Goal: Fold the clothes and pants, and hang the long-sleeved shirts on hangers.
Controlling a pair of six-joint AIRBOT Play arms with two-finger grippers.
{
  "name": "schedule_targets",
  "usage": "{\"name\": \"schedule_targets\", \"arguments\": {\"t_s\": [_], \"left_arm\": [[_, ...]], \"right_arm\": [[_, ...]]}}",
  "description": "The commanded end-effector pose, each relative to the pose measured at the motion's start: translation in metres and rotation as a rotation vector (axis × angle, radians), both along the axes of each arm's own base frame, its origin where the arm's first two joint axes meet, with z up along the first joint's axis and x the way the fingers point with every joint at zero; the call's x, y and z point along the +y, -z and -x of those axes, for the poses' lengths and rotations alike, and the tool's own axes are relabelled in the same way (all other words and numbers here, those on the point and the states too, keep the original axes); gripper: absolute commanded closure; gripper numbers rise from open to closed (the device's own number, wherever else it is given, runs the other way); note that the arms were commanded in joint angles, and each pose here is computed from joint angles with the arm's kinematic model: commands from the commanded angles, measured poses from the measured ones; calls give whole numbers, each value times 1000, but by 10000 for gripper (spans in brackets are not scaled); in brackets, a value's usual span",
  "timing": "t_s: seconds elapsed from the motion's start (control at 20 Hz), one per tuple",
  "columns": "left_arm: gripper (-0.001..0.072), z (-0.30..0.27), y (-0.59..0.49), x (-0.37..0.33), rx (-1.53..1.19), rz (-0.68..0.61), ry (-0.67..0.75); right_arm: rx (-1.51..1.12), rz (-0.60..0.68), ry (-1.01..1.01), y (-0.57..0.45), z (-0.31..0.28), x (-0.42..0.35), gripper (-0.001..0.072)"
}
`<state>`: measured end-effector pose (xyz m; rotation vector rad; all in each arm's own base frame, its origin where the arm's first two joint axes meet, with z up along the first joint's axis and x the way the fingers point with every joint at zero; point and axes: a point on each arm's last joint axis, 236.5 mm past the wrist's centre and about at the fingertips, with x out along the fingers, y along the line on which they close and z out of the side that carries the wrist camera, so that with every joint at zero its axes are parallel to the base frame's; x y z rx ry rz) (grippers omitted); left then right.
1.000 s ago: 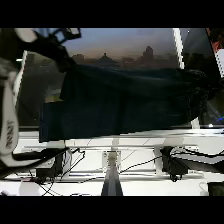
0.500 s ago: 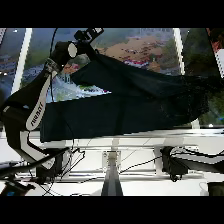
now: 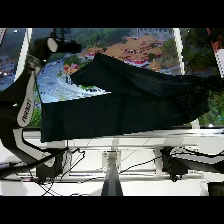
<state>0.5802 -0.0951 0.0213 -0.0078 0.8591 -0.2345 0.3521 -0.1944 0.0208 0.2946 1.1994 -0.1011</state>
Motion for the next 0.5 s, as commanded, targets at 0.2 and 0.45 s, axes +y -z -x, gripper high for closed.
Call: {"name": "schedule_targets", "arguments": {"t_s": [0.2, 0.45], "left_arm": [[686, 125, 65, 24, 564, 190, 106], [64, 98, 79, -5, 476, 409, -10]], "right_arm": [[-10, 9, 4, -1, -2, -2, 651], [-10, 9, 4, -1, -2, -2, 651]]}}
